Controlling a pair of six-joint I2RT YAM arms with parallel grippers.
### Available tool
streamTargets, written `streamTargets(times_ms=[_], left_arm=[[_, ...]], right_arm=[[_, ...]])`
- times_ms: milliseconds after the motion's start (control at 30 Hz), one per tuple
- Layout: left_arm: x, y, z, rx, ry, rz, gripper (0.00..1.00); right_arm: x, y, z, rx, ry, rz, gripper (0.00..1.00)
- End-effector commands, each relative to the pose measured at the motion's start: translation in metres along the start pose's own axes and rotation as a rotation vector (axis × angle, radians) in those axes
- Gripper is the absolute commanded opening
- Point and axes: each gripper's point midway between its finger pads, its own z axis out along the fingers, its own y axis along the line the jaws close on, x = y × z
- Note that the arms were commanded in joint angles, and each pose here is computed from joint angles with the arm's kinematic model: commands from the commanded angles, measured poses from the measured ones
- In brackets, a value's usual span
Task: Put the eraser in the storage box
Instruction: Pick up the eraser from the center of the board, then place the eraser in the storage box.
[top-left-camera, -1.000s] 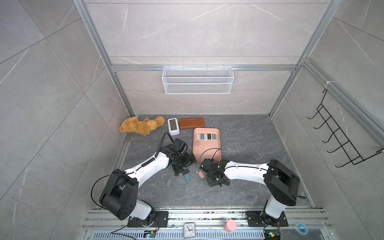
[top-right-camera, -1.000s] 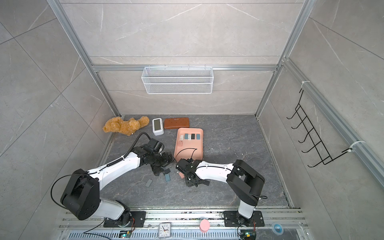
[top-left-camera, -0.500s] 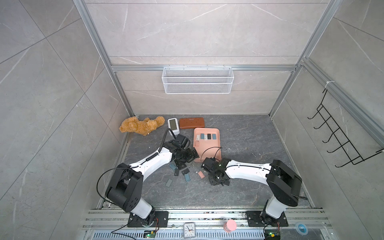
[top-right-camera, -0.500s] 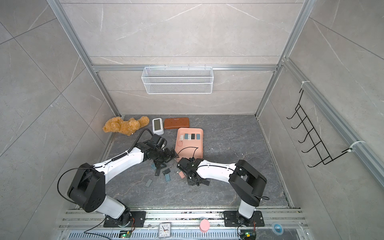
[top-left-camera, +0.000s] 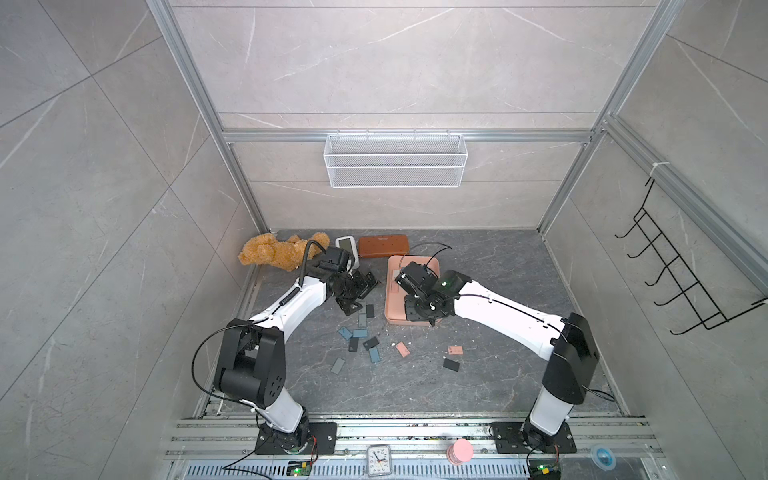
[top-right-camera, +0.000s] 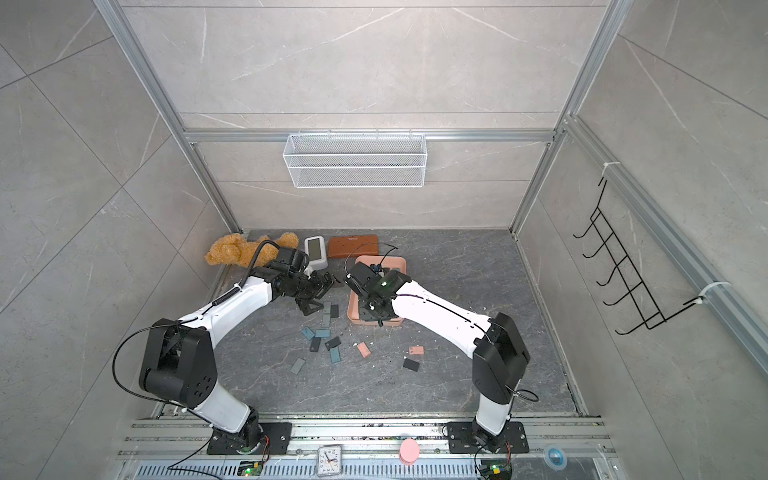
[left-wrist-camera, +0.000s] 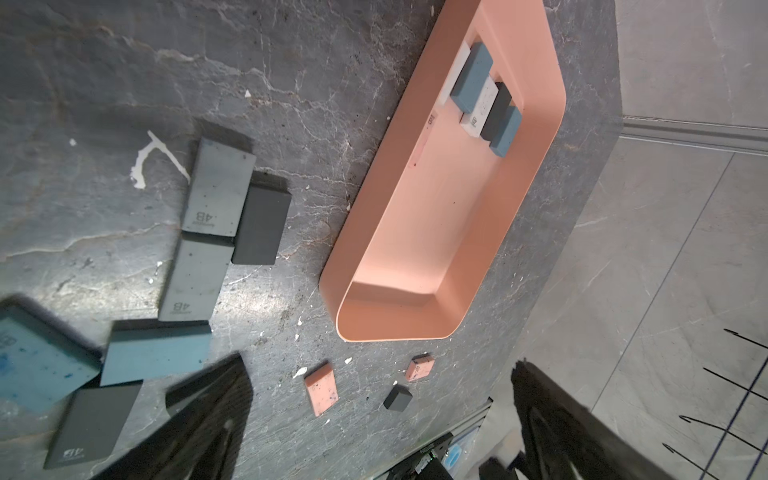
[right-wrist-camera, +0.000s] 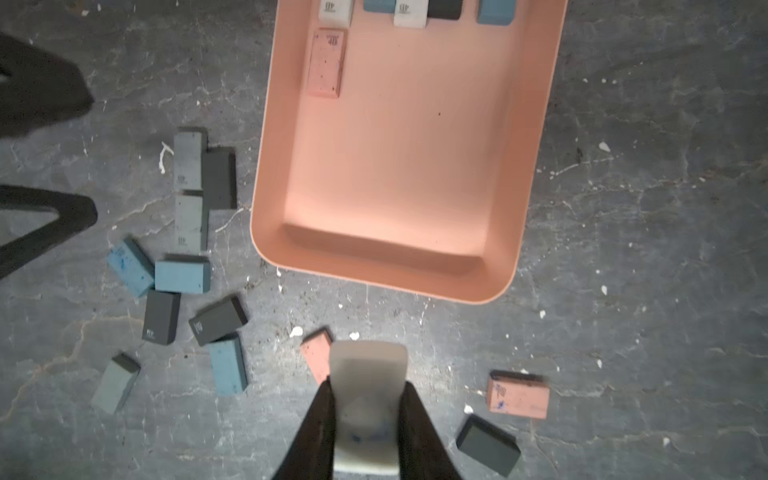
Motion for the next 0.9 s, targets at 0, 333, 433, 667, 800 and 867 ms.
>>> streamTargets(times_ms=[0,333,433,667,800,867], left_arm=[[0.002,-0.024,-0.007,0.091,0.033,0.082,1.0],[0.008,-0.022,0.004,0.117,0.1,0.09,0.99],[0.011,-0.019,-0.002,0.108,0.108,0.105,0.99],[0.007,-0.013,-0.007,0.111,0.108,0.083,0.99],[0.007,-0.012,-0.005,0.109,0.112,0.077,0.99],[0.008,-0.01,-0.003,0.104,0.118,0.074,1.0]], right_arm=[[-0.006,-0.01,0.024,0.065,0.045,0.02,0.24],[-0.052,0.006,0.078,0.04,0.073,0.003,0.25],[-0.063,0.009,0.094,0.037,0.087,0.009,0.25],[-0.079,0.018,0.12,0.037,0.122,0.0,0.25],[-0.086,0.016,0.129,0.046,0.136,-0.01,0.26],[-0.09,0.013,0.132,0.051,0.137,-0.011,0.26]])
